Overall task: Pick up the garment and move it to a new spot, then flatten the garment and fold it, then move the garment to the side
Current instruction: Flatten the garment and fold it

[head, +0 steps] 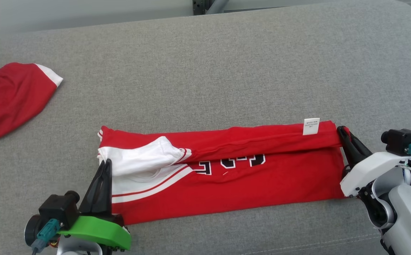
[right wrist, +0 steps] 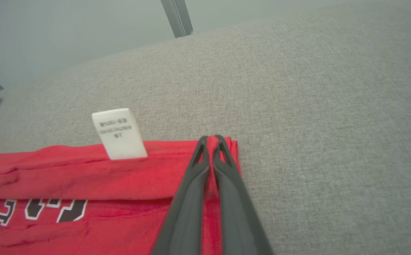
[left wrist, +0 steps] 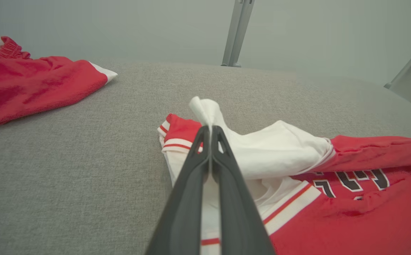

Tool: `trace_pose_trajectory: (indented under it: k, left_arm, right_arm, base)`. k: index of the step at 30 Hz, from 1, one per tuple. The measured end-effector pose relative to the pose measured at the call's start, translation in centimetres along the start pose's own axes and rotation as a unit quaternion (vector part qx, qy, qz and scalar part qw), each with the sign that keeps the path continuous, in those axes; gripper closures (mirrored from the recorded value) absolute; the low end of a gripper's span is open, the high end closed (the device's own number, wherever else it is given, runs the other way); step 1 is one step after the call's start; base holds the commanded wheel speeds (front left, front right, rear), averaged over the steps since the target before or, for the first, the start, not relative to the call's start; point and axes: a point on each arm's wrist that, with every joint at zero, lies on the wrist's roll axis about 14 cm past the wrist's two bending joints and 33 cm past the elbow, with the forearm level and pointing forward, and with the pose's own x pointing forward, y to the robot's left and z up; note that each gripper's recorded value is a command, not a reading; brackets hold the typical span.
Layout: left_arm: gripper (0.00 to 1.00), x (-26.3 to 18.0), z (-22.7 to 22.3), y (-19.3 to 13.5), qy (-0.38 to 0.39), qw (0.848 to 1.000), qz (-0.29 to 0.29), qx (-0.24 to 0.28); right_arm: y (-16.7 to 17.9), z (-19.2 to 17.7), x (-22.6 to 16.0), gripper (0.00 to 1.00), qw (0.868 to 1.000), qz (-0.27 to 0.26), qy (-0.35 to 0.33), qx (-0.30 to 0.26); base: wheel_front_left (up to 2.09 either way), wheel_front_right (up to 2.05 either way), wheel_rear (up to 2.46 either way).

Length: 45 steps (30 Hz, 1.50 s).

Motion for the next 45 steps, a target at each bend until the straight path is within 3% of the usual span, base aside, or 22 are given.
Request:
trace_pose_trajectory:
  k: [6,7,8,10,11,12,19,31,45]
  left_arm:
    - [1.0,-0.4,-0.9,-0.3,0.01,1.0,0.006,-0.01]
    - [0.95,-0.5,-1.0,-0.2,0.009,1.0,0.009,-0.012]
    - [0.65,-0.6,-1.1,0.0,0.011,1.0,0.014,-0.019]
    - [0.0,-0.9,-1.4,0.2,0.012,0.999,0.018,-0.034]
    - [0.0,-1.1,-1.6,0.2,0.013,0.999,0.02,-0.042]
    - [0.0,-1.1,-1.6,0.2,0.013,0.999,0.02,-0.042]
    - [0.0,-2.5,-1.4,1.1,0.004,0.997,0.035,-0.065]
    - [0.0,-2.1,3.0,0.4,-0.071,0.996,0.031,-0.046]
    - [0.0,-1.9,5.1,0.5,-0.114,0.991,0.047,-0.043]
  right_arm:
    - [0.2,-0.8,-1.1,1.0,1.0,-0.008,0.005,0.009]
    - [0.2,-1.0,-1.3,1.0,1.0,-0.009,0.006,0.008]
    - [0.1,-1.0,-1.5,1.0,1.0,-0.011,0.004,0.01]
    - [0.1,-1.1,-1.9,0.55,1.0,-0.017,-0.002,0.015]
    - [0.1,-1.2,-2.2,0.1,1.0,-0.02,-0.006,0.017]
    - [0.1,-1.2,-2.2,0.0,1.0,-0.02,-0.006,0.017]
    - [-0.8,-2.2,-4.3,0.0,0.997,-0.053,-0.025,0.044]
    - [-2.6,-1.0,-6.8,0.0,0.993,-0.096,-0.055,0.047]
    - [-1.2,-2.3,-4.1,0.0,0.997,-0.073,0.008,0.036]
  base:
    - [0.0,0.0,0.0]
    - [0.0,0.0,0.0]
    - [0.0,0.0,0.0]
    - [0.0,0.0,0.0]
    - [0.0,0.0,0.0]
    - [0.0,0.0,0.0]
    - [0.0,0.0,0.0]
    - [0.0,0.0,0.0]
    - [0.0,0.0,0.0]
